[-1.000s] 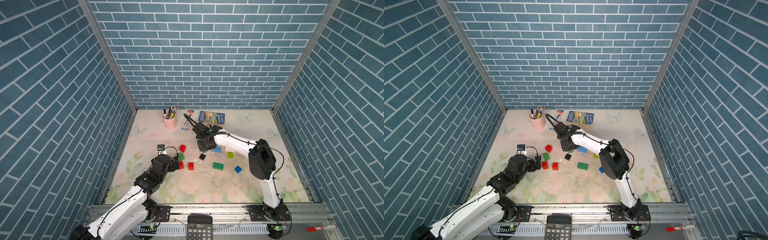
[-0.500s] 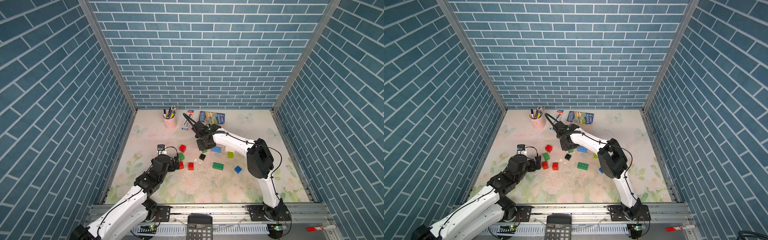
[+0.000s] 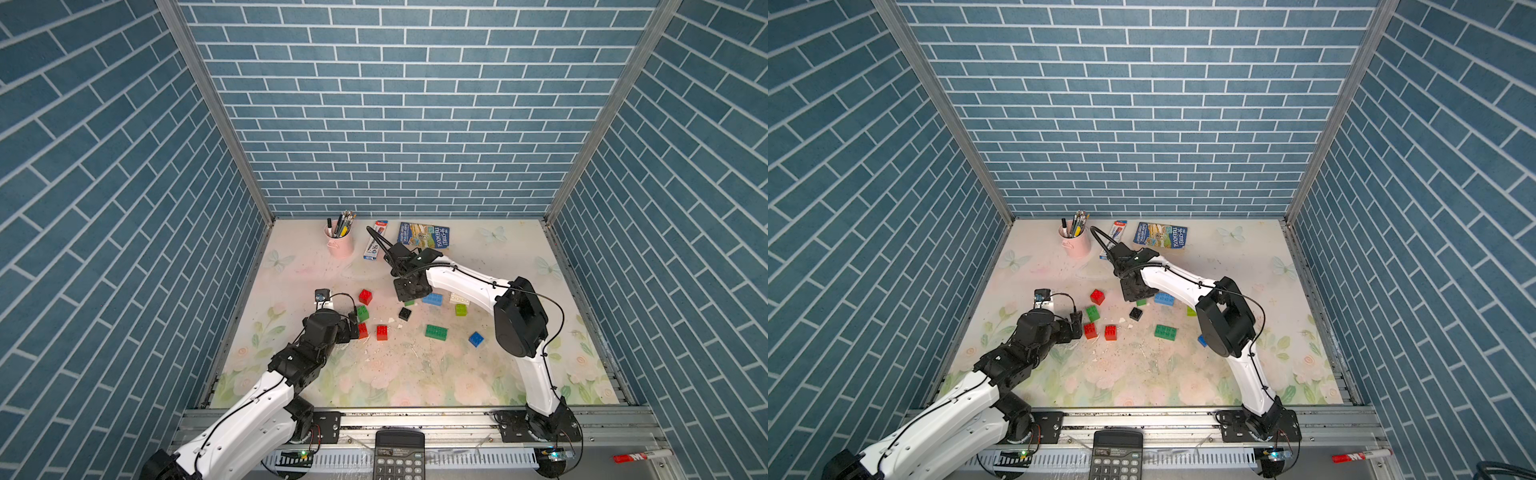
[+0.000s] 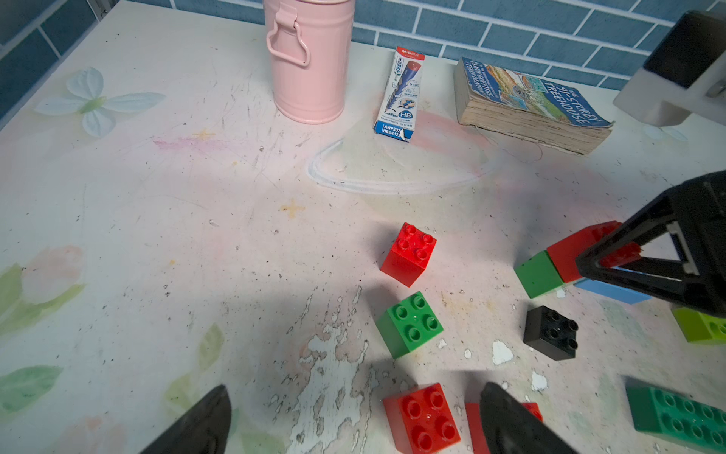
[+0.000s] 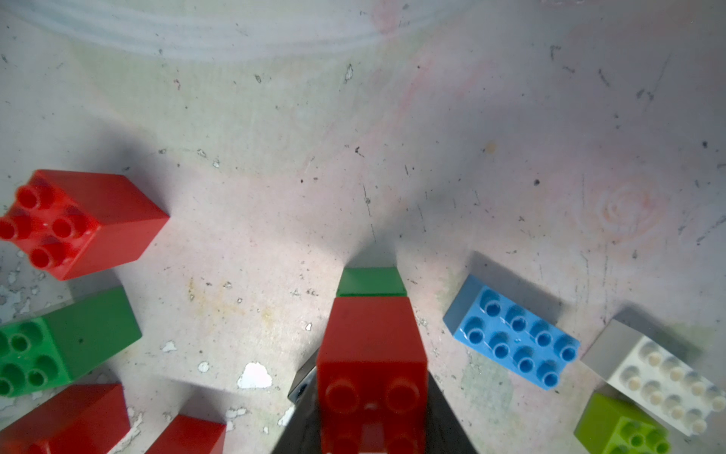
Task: Assemble the letter r with lego
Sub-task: Assemble the lego brick with the lego brick.
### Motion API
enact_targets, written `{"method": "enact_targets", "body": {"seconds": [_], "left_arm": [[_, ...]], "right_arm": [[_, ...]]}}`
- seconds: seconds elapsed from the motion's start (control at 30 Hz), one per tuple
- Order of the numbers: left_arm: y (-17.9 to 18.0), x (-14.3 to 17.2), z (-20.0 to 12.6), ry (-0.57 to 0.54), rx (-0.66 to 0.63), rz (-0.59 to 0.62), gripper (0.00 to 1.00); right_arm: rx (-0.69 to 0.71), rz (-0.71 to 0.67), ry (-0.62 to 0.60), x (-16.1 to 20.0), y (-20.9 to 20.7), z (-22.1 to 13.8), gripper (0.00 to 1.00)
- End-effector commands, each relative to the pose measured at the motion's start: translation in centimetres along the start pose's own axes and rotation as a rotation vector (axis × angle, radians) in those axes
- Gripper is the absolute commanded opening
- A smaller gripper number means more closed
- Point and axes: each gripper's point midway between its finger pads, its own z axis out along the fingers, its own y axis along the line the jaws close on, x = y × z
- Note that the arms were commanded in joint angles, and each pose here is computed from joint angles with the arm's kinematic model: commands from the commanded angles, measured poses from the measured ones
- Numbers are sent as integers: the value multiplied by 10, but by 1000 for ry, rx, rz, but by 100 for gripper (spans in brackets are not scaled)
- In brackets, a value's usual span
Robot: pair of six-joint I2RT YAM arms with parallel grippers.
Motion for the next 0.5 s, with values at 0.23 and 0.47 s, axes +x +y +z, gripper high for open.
{"method": "enact_targets", "body": {"seconds": [0.23, 0.47], "left_arm": [[-2, -13, -6, -31, 3, 1, 100], [-3, -13, -5, -37, 5, -3, 100]], "right_arm": [[40, 31, 164, 40, -16, 15, 4], [45, 25, 175, 41, -19, 8, 4]]}}
